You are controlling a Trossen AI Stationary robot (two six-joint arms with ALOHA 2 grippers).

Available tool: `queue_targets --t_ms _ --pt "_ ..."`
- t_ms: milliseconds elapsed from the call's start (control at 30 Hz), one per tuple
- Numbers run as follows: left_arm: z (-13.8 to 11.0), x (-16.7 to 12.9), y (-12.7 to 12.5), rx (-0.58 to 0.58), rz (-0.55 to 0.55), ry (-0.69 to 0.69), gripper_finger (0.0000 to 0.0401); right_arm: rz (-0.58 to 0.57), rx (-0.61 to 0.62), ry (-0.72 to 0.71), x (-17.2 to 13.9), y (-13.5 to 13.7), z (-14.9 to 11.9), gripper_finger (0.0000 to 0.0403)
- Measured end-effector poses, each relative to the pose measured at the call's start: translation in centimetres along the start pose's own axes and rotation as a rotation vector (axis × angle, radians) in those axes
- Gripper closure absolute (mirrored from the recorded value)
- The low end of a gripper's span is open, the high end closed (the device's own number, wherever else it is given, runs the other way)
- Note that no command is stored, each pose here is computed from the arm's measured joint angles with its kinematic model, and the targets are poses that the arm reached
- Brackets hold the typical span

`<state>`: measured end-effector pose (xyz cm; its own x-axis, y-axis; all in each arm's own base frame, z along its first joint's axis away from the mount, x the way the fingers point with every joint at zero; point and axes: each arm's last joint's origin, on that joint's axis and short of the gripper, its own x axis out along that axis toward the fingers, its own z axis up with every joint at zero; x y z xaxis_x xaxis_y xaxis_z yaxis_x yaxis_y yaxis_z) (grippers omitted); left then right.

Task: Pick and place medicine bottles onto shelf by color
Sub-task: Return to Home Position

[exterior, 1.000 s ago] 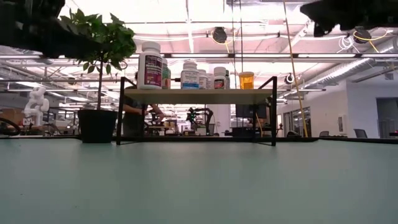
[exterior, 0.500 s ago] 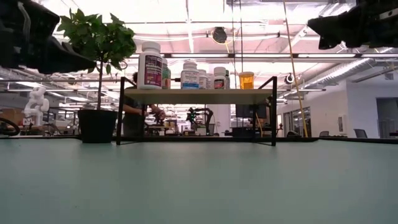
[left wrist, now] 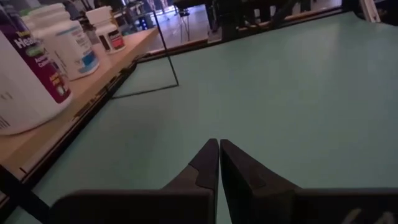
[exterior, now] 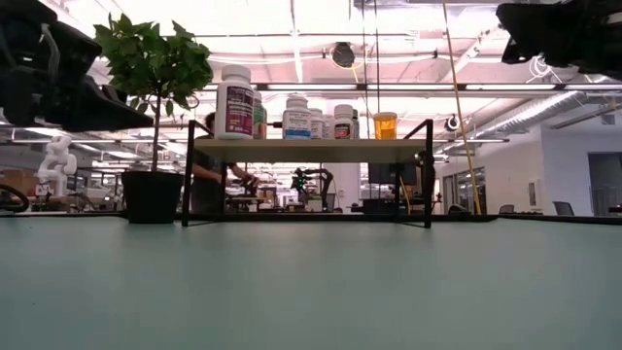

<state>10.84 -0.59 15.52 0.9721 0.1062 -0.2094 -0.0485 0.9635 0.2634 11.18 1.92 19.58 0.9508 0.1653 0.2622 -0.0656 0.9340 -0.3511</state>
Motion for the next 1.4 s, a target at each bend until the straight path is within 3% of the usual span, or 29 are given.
queue_targets --t_ms 333,800,967,1133,1267,1400 --pt "0.5 -1.4 0.5 -0.023 -0.009 0.046 0.0387 0.004 0.043 0.011 0.0 0.0 -0.1 0.0403" --pt "1.4 -2.2 0.8 -0.062 -0.011 -0.086 0.0387 -0.003 0.045 0.022 0.0 0.0 -0.2 0.0403" --pt "2.7 -2.6 1.3 -0.094 0.074 -0.195 0.0387 -0.11 0.053 0.061 0.0 -0.3 -0.3 0.0403" --pt "4.2 -3.5 1.9 -0.122 0.076 -0.212 0.0387 -0.163 0.128 0.052 0.0 -0.5 -0.2 0.0403" --pt "5.0 -4.2 2.1 -0.159 0.046 -0.211 0.0387 -0.298 0.228 0.06 -0.1 -0.9 -0.2 0.0403" --pt "4.8 -4.1 2.1 -0.152 0.035 -0.209 0.0387 -0.21 0.207 0.035 -0.1 -0.6 0.0 0.0403"
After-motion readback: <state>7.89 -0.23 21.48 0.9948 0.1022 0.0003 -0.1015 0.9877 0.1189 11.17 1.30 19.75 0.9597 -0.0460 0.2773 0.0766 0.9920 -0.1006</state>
